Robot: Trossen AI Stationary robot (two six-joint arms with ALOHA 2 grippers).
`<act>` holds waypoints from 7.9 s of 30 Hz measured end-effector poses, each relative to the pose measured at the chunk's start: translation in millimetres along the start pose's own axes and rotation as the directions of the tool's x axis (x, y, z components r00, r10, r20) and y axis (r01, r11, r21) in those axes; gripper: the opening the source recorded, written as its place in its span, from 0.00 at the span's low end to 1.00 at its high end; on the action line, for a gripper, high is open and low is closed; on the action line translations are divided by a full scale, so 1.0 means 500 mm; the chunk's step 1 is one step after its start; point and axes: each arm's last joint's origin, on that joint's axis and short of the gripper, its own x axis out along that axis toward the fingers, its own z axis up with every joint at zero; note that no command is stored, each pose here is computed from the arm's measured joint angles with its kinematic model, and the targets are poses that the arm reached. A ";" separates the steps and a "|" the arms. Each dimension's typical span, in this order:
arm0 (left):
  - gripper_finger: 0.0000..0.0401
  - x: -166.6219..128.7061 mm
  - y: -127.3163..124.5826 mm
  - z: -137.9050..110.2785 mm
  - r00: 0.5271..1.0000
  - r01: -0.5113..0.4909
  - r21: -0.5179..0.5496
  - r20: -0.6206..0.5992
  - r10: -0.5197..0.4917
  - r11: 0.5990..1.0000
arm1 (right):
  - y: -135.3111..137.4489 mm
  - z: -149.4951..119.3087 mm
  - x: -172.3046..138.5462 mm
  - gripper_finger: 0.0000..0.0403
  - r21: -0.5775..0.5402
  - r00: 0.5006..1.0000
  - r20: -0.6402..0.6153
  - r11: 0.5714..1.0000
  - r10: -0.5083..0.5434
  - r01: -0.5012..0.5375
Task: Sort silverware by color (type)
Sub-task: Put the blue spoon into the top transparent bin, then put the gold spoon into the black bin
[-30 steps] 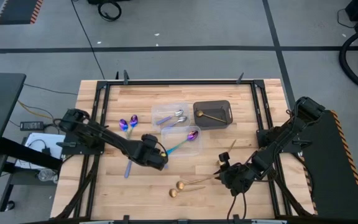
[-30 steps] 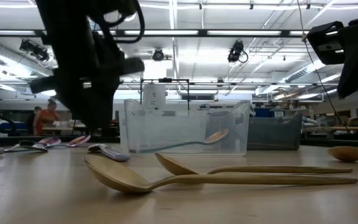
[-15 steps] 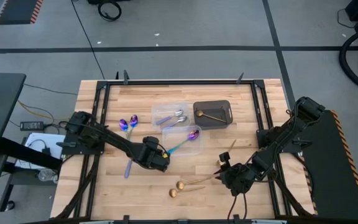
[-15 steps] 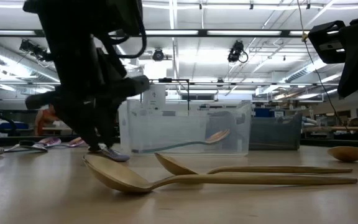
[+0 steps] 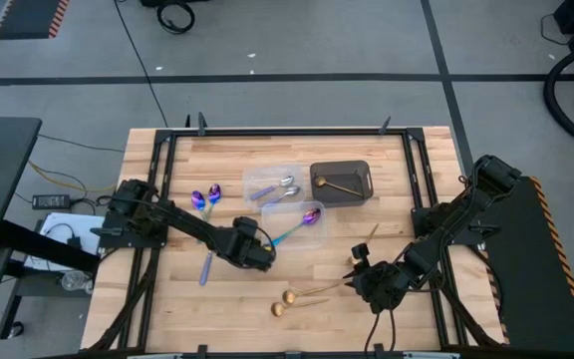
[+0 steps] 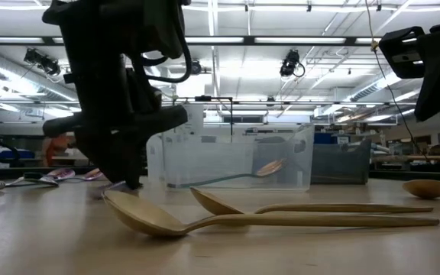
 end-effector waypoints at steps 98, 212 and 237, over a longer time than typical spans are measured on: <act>0.00 -0.067 0.065 0.366 0.869 -0.044 0.622 0.410 -0.277 0.782 | -0.002 -0.004 0.000 0.23 0.005 1.000 -0.013 1.000 -0.025 0.025; 0.19 -0.308 -0.072 0.153 0.677 0.094 0.876 0.293 -0.675 0.474 | -0.172 -0.071 0.088 0.03 -0.050 0.725 -0.649 0.938 0.231 -0.344; 0.19 -0.308 -0.072 0.159 0.670 0.108 0.861 0.306 -0.677 0.497 | -0.311 0.042 -0.009 0.03 -0.023 0.859 -0.509 0.999 -0.053 0.048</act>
